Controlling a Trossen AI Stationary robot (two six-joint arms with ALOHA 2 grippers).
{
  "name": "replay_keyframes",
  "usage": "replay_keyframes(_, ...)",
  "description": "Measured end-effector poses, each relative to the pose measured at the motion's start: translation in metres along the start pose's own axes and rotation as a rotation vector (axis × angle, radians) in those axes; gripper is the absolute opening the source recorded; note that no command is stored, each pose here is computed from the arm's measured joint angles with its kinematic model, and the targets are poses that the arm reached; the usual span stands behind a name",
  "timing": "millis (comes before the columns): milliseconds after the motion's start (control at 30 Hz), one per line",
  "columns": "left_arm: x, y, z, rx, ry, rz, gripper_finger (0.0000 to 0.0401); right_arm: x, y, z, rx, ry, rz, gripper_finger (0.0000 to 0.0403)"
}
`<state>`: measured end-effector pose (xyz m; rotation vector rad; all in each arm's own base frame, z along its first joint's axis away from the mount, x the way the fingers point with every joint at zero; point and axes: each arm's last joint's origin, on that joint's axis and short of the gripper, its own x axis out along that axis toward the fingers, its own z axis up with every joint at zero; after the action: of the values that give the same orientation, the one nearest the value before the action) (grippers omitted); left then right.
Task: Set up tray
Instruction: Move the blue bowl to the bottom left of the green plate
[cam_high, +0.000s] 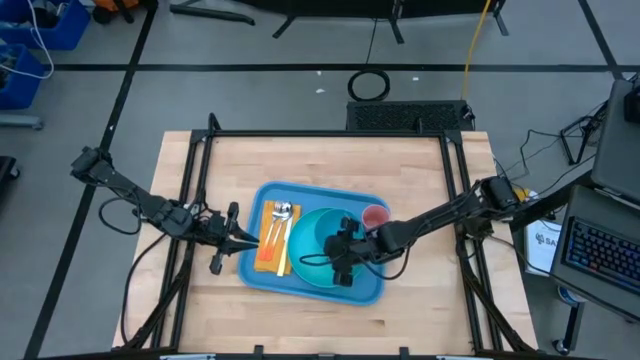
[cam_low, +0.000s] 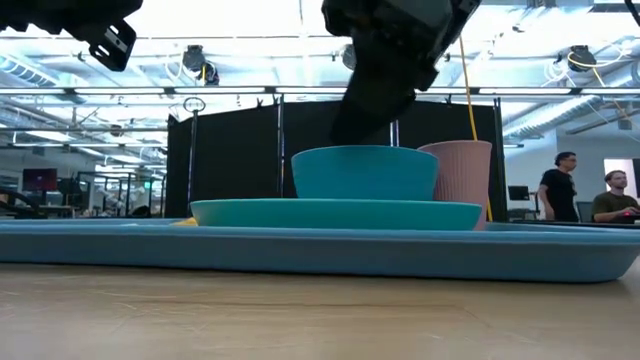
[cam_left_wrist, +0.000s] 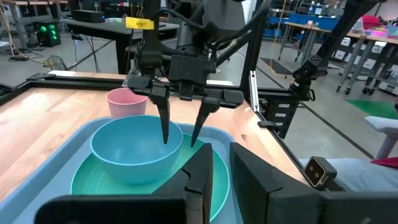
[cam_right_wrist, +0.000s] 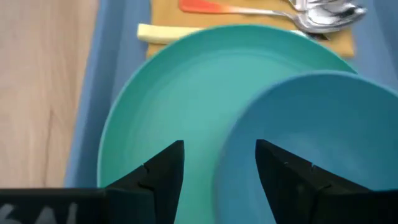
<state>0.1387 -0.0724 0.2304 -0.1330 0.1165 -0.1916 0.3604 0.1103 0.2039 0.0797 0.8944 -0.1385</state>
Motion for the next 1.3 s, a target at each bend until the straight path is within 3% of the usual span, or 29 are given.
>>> replay_keyframes(367,0.0,0.0,-0.001,0.001,0.006,0.001,0.0058,0.015,-0.002,0.001,0.01,-0.008,0.017,0.0172)
replay_keyframes(867,0.0,0.0,-0.001,0.003,0.01,0.002,0.0058,0.017,-0.003,0.005,0.0,-0.029,0.072,0.0095)
replay_keyframes(1300,0.0,0.0,-0.001,0.007,0.013,0.003,0.0058,0.044,0.004,0.001,-0.029,-0.035,0.154,0.0052)
